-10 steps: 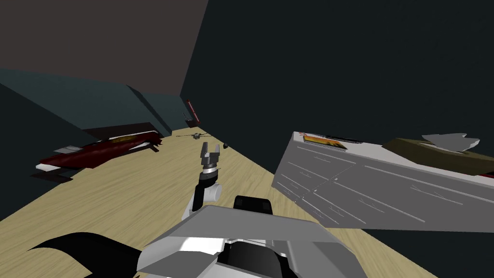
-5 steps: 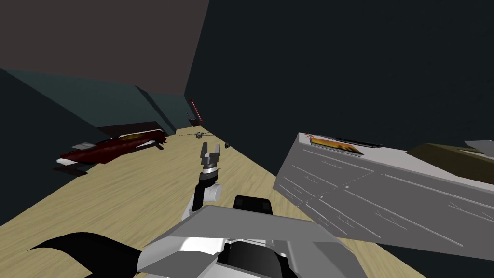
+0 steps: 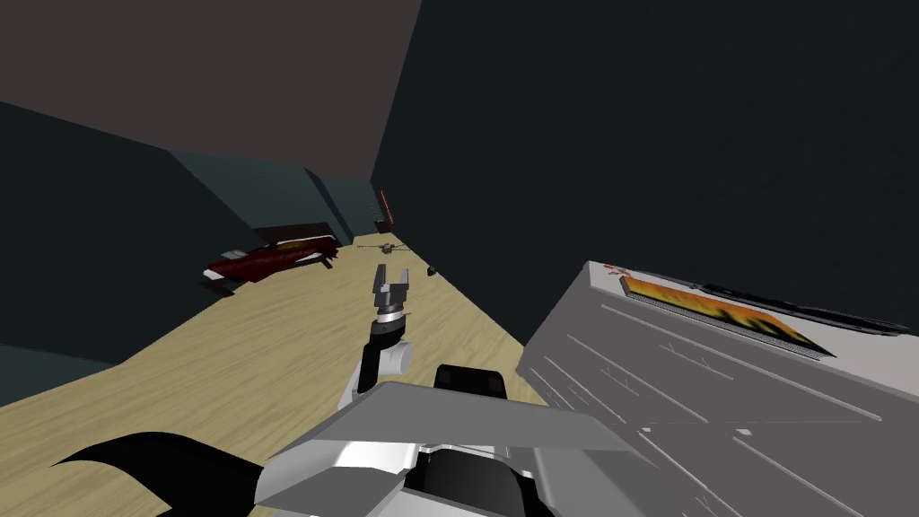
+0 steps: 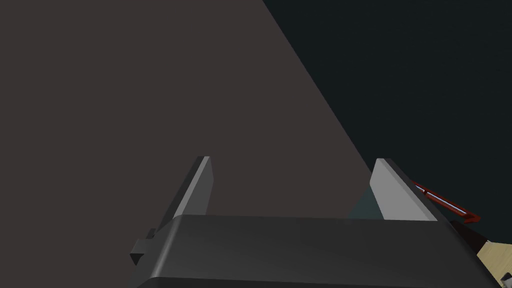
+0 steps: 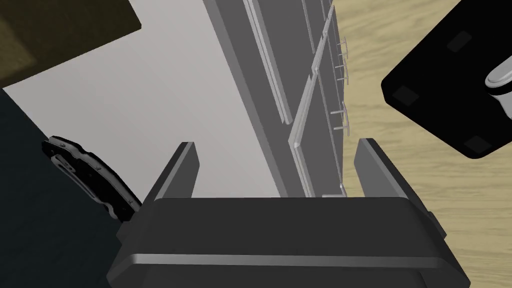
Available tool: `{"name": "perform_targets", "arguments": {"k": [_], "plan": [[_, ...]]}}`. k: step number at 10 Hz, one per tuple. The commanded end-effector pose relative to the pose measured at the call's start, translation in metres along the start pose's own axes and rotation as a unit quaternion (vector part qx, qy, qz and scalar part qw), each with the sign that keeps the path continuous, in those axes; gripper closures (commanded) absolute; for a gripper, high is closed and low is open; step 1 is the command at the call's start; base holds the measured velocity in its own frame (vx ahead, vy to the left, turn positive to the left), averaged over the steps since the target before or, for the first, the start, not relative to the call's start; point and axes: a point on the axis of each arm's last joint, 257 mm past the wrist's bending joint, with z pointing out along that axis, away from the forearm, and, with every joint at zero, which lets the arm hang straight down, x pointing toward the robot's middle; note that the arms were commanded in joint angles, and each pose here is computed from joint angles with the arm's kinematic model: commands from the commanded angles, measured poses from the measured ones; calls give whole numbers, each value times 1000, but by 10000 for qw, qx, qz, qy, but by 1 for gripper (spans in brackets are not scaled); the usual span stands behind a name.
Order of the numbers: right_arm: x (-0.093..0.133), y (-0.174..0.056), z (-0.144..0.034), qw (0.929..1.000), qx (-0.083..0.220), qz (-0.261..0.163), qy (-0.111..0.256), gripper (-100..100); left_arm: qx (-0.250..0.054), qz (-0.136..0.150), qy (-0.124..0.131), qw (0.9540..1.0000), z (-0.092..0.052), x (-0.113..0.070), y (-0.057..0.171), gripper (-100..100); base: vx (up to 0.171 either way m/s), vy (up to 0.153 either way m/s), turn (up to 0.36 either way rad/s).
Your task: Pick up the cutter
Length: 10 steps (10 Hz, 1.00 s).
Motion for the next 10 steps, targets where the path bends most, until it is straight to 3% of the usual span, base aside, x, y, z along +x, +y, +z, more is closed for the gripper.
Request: {"name": "perform_targets", "arguments": {"k": [1, 2, 3, 5, 10], "plan": [[-12, -5, -7, 9998, 94, -92, -140, -100, 0, 0, 0, 10000, 0, 0, 0, 0, 146, -103, 130], [-17, -6, -8, 9997, 121, -113, -196, -100, 0, 0, 0, 10000, 0, 0, 0, 0, 51, -43, -29], [-3, -1, -6, 10000, 41, -52, -32, -100, 0, 0, -1, 10000, 0, 0, 0, 0, 4, 5, -22], [3, -1, -12, 10000, 65, -54, -3, -100, 1, -1, 0, 10000, 0, 0, 0, 0, 98, -45, 170], [12, 5, -10, 9999, 11, -73, -133, -100, 0, 0, 0, 10000, 0, 0, 0, 0, 148, -102, 193]]}}
